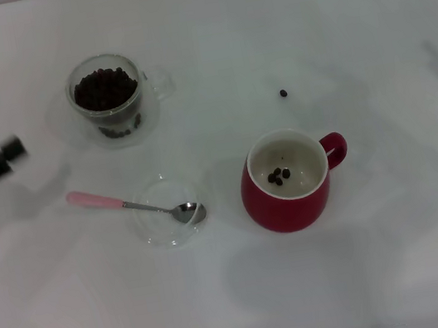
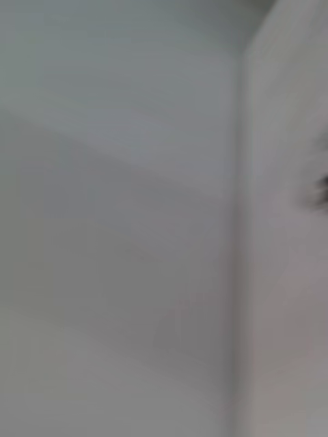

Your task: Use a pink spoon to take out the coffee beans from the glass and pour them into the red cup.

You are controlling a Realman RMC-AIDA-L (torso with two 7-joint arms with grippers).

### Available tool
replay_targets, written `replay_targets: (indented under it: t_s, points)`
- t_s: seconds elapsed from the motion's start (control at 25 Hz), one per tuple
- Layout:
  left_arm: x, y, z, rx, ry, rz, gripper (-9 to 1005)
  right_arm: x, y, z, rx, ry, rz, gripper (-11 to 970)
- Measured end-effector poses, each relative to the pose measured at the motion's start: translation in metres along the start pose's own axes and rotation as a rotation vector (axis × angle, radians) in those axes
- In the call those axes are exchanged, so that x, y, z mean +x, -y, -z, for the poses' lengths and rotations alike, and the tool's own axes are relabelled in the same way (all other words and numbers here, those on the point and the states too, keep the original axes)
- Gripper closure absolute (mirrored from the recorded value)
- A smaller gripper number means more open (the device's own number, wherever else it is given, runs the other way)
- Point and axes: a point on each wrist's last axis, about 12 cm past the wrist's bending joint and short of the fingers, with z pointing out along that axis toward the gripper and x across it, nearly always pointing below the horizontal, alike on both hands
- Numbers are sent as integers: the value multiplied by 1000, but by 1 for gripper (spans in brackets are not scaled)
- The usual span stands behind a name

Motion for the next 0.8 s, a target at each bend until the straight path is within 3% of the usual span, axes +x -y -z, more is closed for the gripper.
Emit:
replay_targets:
  t_s: [0.16,0.4,0.64,0.8]
  points:
    - [-5,-1,14,-101,219,-147,162,-2,-2,0,-8,16,-6,342]
    - [-2,-13,38,-337,445,-221,155,0,3,-6,26,20,-4,342]
    - [-3,-26,41,-512,532,-254,159,-1,16,-13,139,45,32,342]
    - [-2,-28,32,-579,590,-274,160,-3,29,-17,245,70,64,342]
